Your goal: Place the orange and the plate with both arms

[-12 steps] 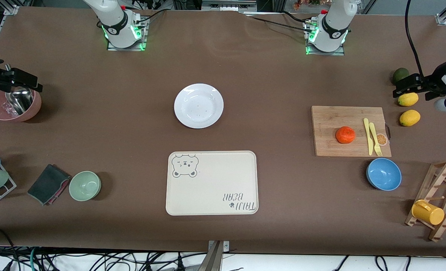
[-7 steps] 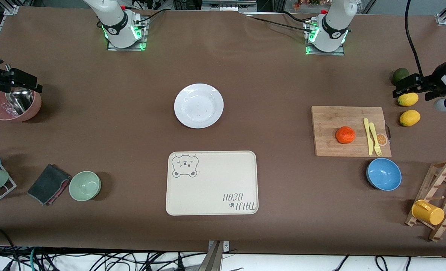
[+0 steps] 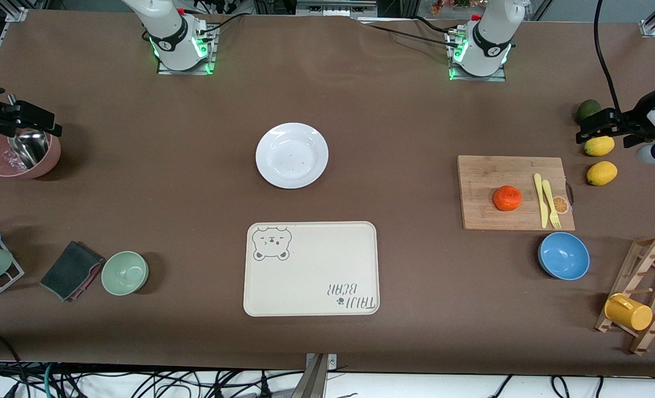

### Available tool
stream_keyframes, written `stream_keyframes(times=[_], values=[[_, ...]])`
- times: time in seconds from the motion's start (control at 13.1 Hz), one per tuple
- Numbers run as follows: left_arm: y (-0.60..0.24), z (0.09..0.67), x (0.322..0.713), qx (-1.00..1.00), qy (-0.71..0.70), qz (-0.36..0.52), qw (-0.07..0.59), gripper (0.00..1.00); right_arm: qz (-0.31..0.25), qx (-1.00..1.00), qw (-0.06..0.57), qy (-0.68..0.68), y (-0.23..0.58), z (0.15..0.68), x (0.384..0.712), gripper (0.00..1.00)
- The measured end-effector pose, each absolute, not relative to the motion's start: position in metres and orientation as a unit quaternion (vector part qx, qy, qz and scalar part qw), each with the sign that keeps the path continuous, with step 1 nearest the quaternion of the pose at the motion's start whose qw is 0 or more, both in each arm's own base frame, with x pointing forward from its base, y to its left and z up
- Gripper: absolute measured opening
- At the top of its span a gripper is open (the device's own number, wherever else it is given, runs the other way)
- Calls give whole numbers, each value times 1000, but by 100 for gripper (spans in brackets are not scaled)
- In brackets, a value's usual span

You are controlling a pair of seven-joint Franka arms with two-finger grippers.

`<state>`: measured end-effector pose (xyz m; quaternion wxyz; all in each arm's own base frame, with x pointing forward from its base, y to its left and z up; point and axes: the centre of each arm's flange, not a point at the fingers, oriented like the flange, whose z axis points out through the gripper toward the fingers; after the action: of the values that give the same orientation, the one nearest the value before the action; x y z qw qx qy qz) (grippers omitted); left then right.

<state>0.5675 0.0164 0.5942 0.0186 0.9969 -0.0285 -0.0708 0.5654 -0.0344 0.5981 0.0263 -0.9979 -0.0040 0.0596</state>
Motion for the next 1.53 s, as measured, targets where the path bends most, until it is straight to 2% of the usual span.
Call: stream_keyframes(times=[1.53], values=[[9, 589, 570, 996, -35, -76, 18, 100, 60, -998, 26, -4, -34, 597, 566, 100]])
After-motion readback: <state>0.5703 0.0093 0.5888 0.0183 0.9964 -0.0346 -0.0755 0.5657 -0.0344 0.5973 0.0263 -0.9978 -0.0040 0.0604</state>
